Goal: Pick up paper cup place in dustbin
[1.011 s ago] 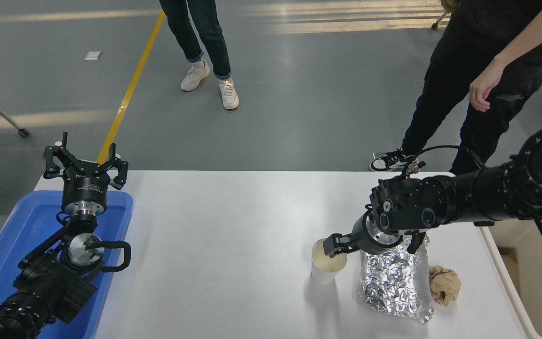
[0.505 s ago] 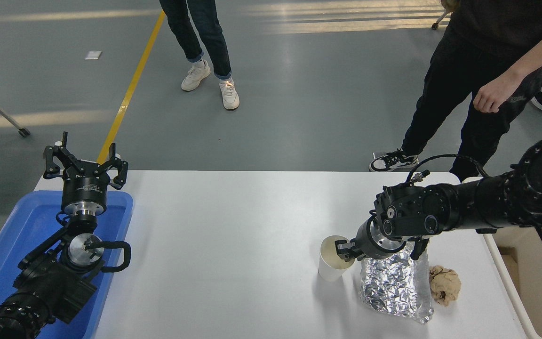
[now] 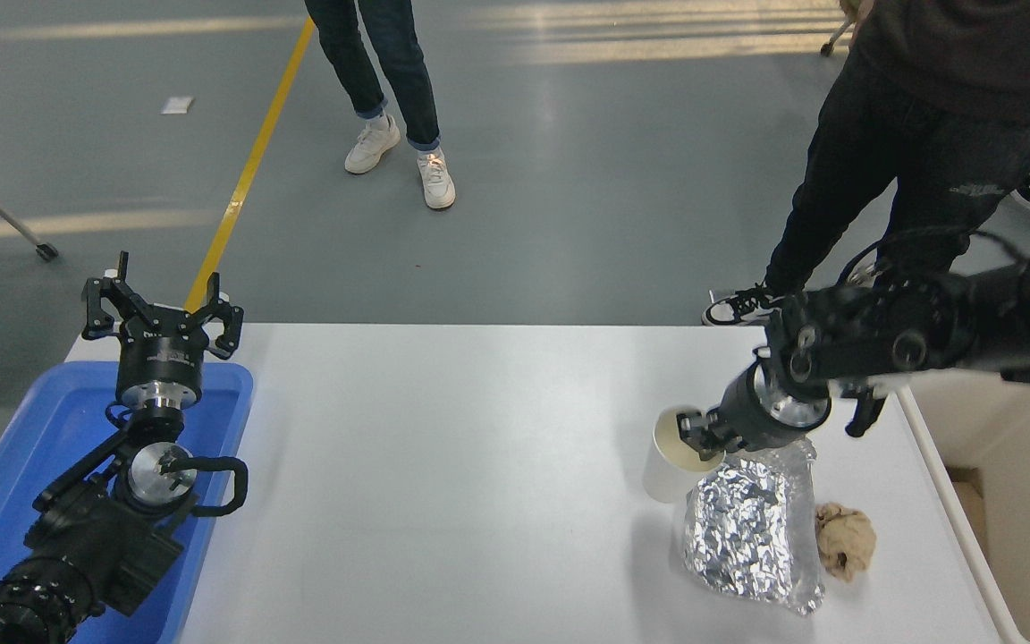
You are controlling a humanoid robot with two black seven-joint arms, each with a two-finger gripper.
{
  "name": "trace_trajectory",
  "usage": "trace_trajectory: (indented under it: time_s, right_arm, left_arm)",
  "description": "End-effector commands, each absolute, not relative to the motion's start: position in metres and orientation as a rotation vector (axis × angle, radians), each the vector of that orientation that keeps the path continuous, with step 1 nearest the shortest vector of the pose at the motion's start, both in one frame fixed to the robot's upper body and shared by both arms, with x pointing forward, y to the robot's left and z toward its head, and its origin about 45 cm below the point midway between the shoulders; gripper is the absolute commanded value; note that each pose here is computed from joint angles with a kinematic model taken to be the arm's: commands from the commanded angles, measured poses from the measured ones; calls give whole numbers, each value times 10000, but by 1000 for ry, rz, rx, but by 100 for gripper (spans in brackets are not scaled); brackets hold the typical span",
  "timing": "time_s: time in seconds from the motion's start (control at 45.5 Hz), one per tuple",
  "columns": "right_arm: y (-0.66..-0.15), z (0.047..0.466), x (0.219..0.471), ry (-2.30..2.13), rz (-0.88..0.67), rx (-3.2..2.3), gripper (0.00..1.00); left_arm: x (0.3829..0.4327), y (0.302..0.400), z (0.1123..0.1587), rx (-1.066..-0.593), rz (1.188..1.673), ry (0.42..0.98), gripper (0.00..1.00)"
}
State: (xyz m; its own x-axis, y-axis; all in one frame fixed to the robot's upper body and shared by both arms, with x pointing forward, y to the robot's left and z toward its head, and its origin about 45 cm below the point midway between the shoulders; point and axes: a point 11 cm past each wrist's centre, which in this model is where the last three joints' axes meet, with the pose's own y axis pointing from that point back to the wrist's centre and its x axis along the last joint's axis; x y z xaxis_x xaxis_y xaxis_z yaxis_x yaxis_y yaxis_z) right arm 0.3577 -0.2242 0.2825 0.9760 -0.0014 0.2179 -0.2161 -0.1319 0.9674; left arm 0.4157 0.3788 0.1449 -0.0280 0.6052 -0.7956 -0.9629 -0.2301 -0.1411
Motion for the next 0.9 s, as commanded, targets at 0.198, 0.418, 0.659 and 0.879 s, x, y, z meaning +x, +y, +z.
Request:
trace_trajectory:
  time_s: [0.198, 0.418, 0.659, 0.879]
  right_arm:
    - [-2313, 4244, 3426, -245, 230, 1700, 0]
    - [-2645, 4266, 3438, -283, 213, 1596, 0]
    - [-3715, 4275, 3485, -407, 182, 1393, 0]
    - [-5368, 3970, 3478, -616, 137, 1116, 0]
  left_arm:
    - [4151, 3803, 1449, -916, 1593, 533, 99]
    - [4152, 3793, 1445, -915, 1592, 535, 99]
    - [4157, 3793, 1451, -917, 1591, 534, 99]
    - [4157, 3793, 1451, -917, 1591, 534, 99]
